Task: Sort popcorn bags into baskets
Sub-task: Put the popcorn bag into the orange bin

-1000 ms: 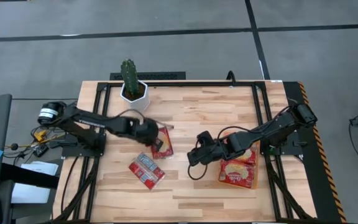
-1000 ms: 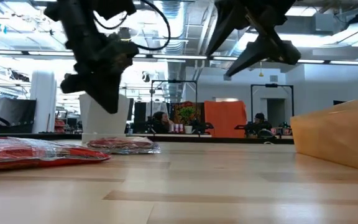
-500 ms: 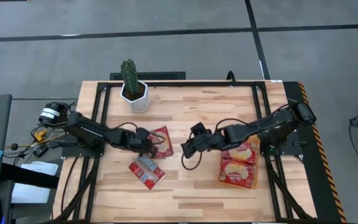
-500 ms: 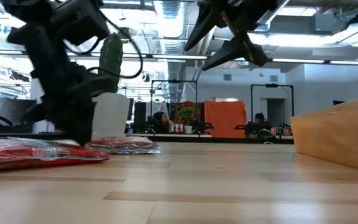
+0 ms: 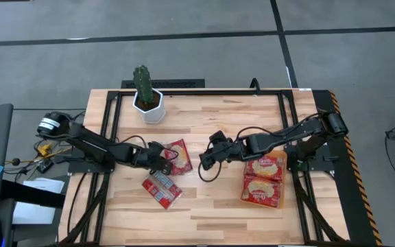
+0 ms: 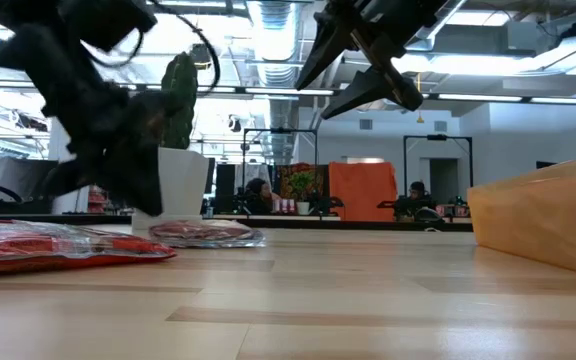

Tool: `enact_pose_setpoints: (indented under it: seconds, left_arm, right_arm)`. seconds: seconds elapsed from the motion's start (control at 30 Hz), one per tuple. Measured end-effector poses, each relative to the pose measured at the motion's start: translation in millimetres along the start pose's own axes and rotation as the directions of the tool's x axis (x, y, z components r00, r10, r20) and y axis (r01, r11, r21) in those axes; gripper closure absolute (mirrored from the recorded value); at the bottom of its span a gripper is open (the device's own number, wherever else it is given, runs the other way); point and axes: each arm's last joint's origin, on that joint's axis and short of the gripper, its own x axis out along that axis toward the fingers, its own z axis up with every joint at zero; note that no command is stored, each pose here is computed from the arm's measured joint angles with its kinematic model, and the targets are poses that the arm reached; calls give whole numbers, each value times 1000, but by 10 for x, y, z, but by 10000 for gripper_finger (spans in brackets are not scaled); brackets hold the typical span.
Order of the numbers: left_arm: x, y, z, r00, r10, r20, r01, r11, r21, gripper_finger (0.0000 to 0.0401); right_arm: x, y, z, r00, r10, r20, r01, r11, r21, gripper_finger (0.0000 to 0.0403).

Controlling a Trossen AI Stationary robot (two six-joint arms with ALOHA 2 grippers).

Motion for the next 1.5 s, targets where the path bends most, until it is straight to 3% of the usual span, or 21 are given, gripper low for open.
enact_pose_setpoints:
  seconds: [0.13, 0.27, 0.37, 0.7, 1.03, 1.1, 1.27, 1.5]
  left_arm:
    - [-61, -38, 31, 995, -12, 103, 11, 1000, 7, 401]
    - [13, -6, 72, 994, 14, 111, -15, 1000, 11, 401]
    - [13, -78, 81, 990, -47, 133, 40, 998, 51, 401]
    - [121, -18, -129, 999, 19, 35, -22, 997, 75, 401]
    - [344, 33, -254, 998, 68, -8, -66, 993, 93, 401]
    - [400, 31, -285, 998, 55, -26, -53, 994, 91, 401]
    - [486, -5, -318, 1000, 5, -28, -3, 996, 91, 401]
    - [495, 0, -307, 1000, 1, -31, 2, 995, 100, 401]
  right_arm:
    - [-1, -1, -6, 1000, 1, -9, -1, 1000, -4, 159]
    - [-1, 0, -6, 1000, 2, -8, -2, 1000, -3, 159]
    - [0, 0, -4, 1000, 3, -8, -3, 1000, -3, 159]
    - [8, 15, 15, 999, 33, -14, -33, 999, 11, 159]
    - [450, -47, -103, 993, 64, -100, -62, 998, 24, 159]
    - [531, -51, -66, 991, 89, -95, -86, 996, 39, 159]
    - [717, -219, -6, 993, 30, -114, -28, 999, 20, 159]
    - [907, -354, 66, 984, 53, -169, -58, 998, -22, 159]
